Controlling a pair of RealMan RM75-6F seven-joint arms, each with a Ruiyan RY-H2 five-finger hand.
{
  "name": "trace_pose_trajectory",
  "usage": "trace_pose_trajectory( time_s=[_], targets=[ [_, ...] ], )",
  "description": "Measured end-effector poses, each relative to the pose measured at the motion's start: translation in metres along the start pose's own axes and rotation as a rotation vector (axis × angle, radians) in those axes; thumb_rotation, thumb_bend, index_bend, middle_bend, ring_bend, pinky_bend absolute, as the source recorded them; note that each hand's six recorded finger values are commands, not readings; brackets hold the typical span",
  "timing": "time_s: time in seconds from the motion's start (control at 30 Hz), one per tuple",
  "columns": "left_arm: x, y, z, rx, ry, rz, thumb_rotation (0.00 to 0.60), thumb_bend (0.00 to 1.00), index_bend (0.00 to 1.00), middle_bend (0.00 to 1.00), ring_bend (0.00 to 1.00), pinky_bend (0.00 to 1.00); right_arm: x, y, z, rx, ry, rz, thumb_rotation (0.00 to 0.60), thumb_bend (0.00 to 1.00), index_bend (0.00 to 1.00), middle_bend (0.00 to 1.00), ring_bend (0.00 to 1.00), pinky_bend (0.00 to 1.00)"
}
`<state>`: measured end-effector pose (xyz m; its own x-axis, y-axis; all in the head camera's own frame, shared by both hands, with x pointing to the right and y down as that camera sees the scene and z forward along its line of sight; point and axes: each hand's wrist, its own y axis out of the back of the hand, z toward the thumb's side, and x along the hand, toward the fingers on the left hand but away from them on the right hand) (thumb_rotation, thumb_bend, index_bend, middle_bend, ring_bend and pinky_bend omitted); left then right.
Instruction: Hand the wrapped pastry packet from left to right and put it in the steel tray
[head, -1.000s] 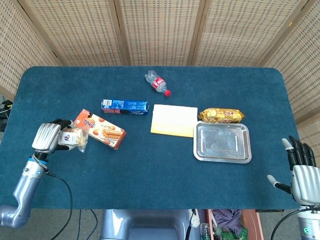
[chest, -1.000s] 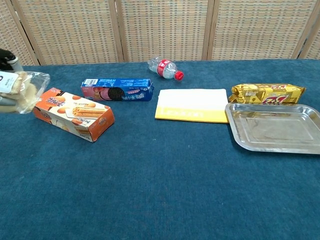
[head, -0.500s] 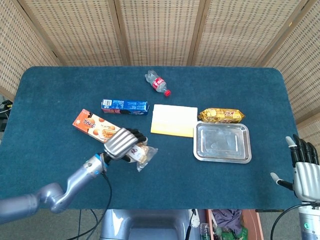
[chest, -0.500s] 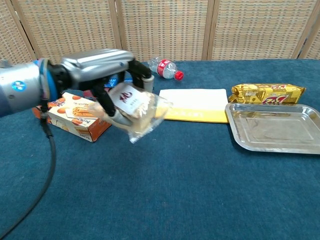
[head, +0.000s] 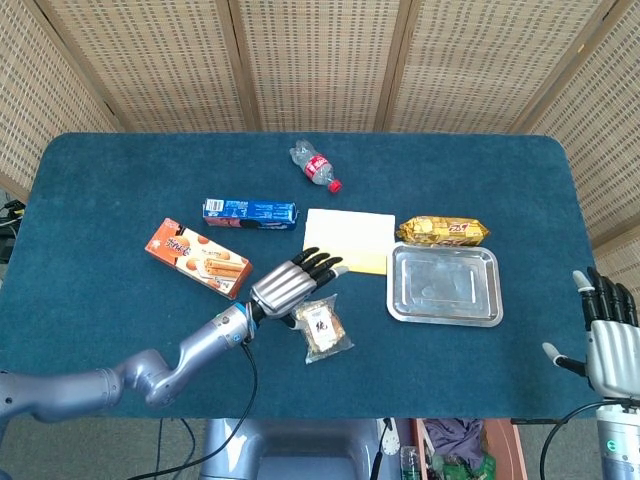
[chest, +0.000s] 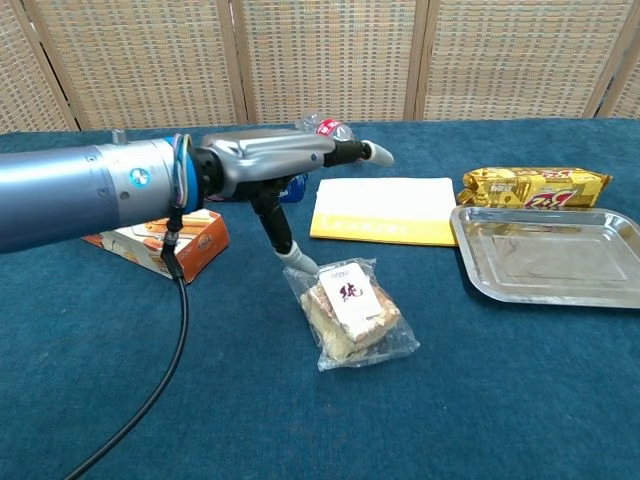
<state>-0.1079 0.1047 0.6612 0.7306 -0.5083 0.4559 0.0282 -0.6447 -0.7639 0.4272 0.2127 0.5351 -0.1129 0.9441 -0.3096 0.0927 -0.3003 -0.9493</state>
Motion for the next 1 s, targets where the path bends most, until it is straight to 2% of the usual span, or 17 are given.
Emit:
trace_pose_trajectory(
  time_s=[0.17,0.3,0.43,0.6,0.73,0.8,1.0],
  targets=[
    [-0.029,0.022,-0.031,-0.001,0.083,0.026,0.6,0.0,0.0,0.0,0.0,0.0,-0.002,-0.006,0.008,0.006,0.06,0.035,0.6,0.0,0.0,0.0,0.0,0.0],
    [-0.072,0.046,-0.071,0.046,0.216,0.086,0.6,0.0,0.0,0.0,0.0,0.0,-0.009,-0.01,0.014,0.026,0.113,0.069,0.6,0.0,0.0,0.0,0.0,0.0],
    [-0.122,0.056,-0.106,0.051,0.372,0.148,0.6,0.0,0.0,0.0,0.0,0.0,-0.02,-0.015,0.028,0.039,0.184,0.117,0.6,0.0,0.0,0.0,0.0,0.0],
    [-0.21,0.049,-0.149,0.018,0.626,0.273,0.6,0.0,0.0,0.0,0.0,0.0,-0.043,-0.028,0.07,0.062,0.347,0.218,0.6,0.0,0.0,0.0,0.0,0.0],
    [-0.281,0.035,-0.164,-0.007,0.81,0.319,0.6,0.0,0.0,0.0,0.0,0.0,-0.058,-0.04,0.114,0.094,0.495,0.291,0.6,0.0,0.0,0.0,0.0,0.0],
    [-0.306,0.031,-0.164,-0.02,0.868,0.317,0.6,0.0,0.0,0.0,0.0,0.0,-0.062,-0.046,0.138,0.111,0.573,0.326,0.6,0.0,0.0,0.0,0.0,0.0],
    [-0.329,0.036,-0.163,-0.027,0.901,0.343,0.6,0.0,0.0,0.0,0.0,0.0,-0.061,-0.069,0.201,0.17,0.772,0.441,0.6,0.0,0.0,0.0,0.0,0.0]
  ],
)
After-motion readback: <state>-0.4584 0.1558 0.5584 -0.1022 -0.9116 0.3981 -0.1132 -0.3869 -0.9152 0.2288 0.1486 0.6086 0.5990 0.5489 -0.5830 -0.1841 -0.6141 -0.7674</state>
